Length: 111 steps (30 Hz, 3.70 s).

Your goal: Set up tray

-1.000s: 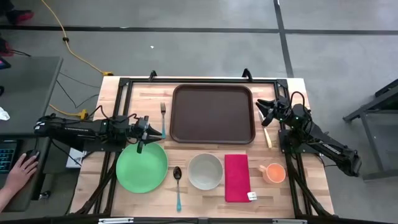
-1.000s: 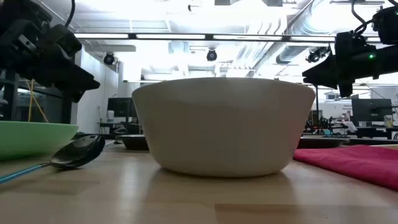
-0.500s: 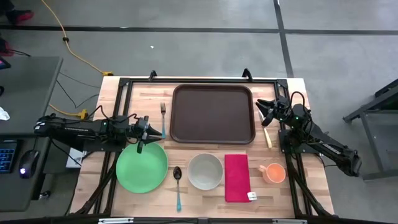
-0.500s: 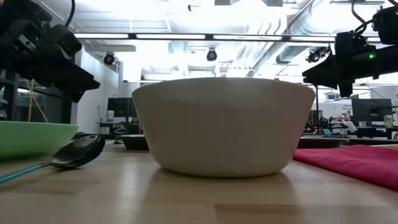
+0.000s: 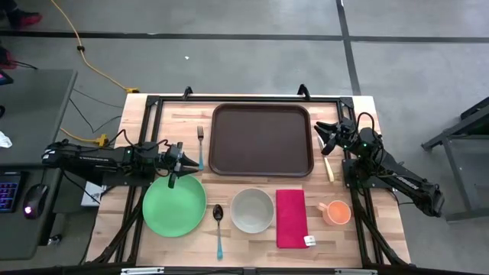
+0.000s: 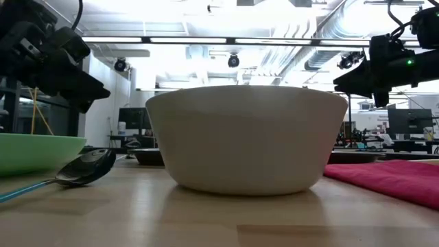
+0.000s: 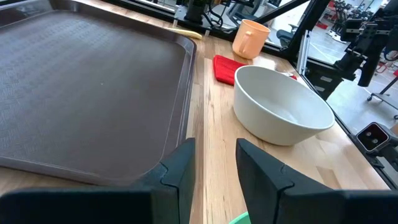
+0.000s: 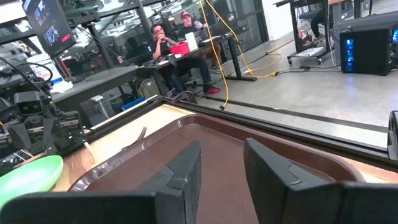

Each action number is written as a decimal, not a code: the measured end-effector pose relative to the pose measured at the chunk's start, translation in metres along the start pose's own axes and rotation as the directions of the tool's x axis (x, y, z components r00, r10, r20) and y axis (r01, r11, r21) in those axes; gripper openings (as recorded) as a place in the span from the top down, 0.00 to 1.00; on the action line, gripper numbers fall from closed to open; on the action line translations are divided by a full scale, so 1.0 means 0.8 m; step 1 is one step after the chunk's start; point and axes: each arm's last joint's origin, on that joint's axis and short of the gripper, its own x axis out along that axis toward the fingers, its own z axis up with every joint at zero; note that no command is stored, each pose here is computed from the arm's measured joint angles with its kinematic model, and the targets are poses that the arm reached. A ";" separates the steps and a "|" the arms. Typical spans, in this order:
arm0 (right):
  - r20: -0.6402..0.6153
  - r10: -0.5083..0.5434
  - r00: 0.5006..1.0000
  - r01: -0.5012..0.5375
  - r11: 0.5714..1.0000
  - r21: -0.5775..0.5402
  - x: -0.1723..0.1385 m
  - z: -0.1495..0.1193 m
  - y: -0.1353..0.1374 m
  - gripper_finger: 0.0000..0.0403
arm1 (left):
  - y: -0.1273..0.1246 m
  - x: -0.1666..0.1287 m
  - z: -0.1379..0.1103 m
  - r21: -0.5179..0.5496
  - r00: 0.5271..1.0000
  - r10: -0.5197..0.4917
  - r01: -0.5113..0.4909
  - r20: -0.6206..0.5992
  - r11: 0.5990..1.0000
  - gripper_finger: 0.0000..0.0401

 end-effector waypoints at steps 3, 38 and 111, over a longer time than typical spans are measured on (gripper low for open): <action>0.000 0.000 1.000 0.000 1.000 0.000 0.000 0.000 0.000 0.75 | 0.000 0.000 0.000 0.000 1.000 0.000 0.000 0.000 1.000 0.64; 0.000 0.000 1.000 0.000 1.000 0.000 0.000 0.000 0.000 0.75 | 0.000 0.000 0.000 0.000 1.000 0.000 0.000 0.000 1.000 0.64; -0.187 0.230 0.955 -0.221 0.973 0.071 -0.103 0.156 0.070 0.75 | 0.000 0.000 0.000 0.007 1.000 0.000 0.000 0.003 1.000 0.64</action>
